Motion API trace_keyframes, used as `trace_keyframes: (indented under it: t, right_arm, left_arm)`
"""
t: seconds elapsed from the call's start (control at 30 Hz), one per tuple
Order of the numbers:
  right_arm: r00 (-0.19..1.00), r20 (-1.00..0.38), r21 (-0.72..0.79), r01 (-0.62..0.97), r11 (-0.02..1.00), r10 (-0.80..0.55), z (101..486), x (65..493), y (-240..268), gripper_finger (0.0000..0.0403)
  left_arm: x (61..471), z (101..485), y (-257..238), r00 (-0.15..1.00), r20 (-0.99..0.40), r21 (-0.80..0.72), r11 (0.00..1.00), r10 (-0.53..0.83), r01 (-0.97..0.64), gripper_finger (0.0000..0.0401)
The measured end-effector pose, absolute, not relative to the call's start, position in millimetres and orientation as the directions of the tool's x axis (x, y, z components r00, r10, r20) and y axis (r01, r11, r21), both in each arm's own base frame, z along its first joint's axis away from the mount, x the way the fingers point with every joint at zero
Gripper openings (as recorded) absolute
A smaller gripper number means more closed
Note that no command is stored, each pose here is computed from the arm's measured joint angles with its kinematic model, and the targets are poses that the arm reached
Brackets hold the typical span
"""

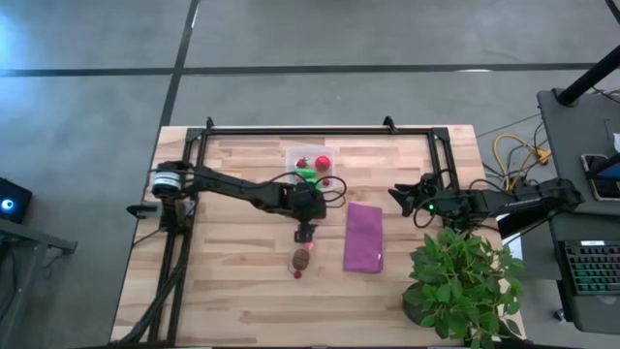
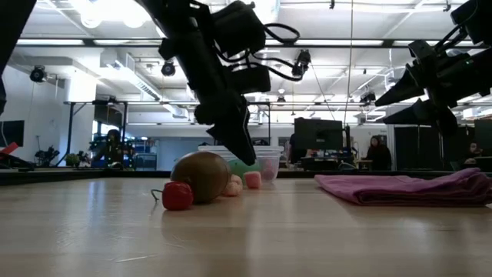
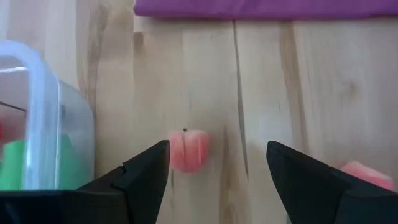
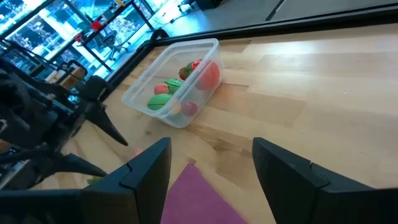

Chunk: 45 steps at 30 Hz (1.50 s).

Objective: Pick and placing Produce into tupperware
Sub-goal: Put the top pink peach into the white bin

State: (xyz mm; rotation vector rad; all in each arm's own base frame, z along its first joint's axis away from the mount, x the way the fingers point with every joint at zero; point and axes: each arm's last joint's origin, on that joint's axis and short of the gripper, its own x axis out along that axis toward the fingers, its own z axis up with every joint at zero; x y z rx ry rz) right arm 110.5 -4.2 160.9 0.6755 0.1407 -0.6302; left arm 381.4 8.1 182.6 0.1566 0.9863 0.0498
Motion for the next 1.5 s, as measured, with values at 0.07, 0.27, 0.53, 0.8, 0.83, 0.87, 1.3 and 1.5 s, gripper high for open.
trace_keyframes:
  t: [0.07,0.27,0.53,0.8,0.83,0.87,1.3,1.5]
  right_arm:
    - [0.803,-0.326,0.535,0.591,0.604,-0.499,160.2,110.1,-4.2,0.0216]
    - [0.800,-0.334,0.528,0.597,0.604,-0.499,159.3,109.7,-4.3,0.0216]
    - [0.798,-0.336,0.530,0.599,0.600,-0.500,158.9,110.0,-4.2,0.0216]
    - [0.797,-0.340,0.529,0.601,0.599,-0.500,158.5,110.2,-4.2,0.0216]
    - [0.797,-0.340,0.529,0.601,0.599,-0.500,158.5,110.2,-4.2,0.0216]
    - [0.797,-0.340,0.529,0.601,0.599,-0.500,158.5,110.2,-4.2,0.0216]
    - [0.796,-0.342,0.527,0.602,0.599,-0.500,158.3,110.4,-4.2,0.0216]
    - [0.795,-0.344,0.525,0.604,0.600,-0.500,158.0,110.8,-4.1,0.0216]
  left_arm:
    - [383.8,179.0,8.6,0.556,-0.823,0.153,0.988,0.114,0.025,0.0253]
    - [388.1,168.3,16.8,0.549,-0.827,0.147,0.989,0.123,0.000,0.0253]
    - [389.3,164.6,32.5,0.548,-0.825,0.140,0.989,0.137,-0.037,0.0253]
    - [389.9,163.2,40.5,0.556,-0.824,0.111,0.993,0.114,-0.039,0.0253]
    - [390.1,163.2,40.3,0.557,-0.823,0.110,0.993,0.112,-0.038,0.0253]
    - [390.2,163.1,40.0,0.558,-0.823,0.105,0.994,0.106,-0.035,0.0253]
    - [393.3,147.0,39.2,0.531,-0.845,0.058,0.998,0.069,-0.038,0.0225]
    - [392.7,149.3,39.5,0.533,-0.843,0.062,0.997,0.074,-0.040,0.0156]
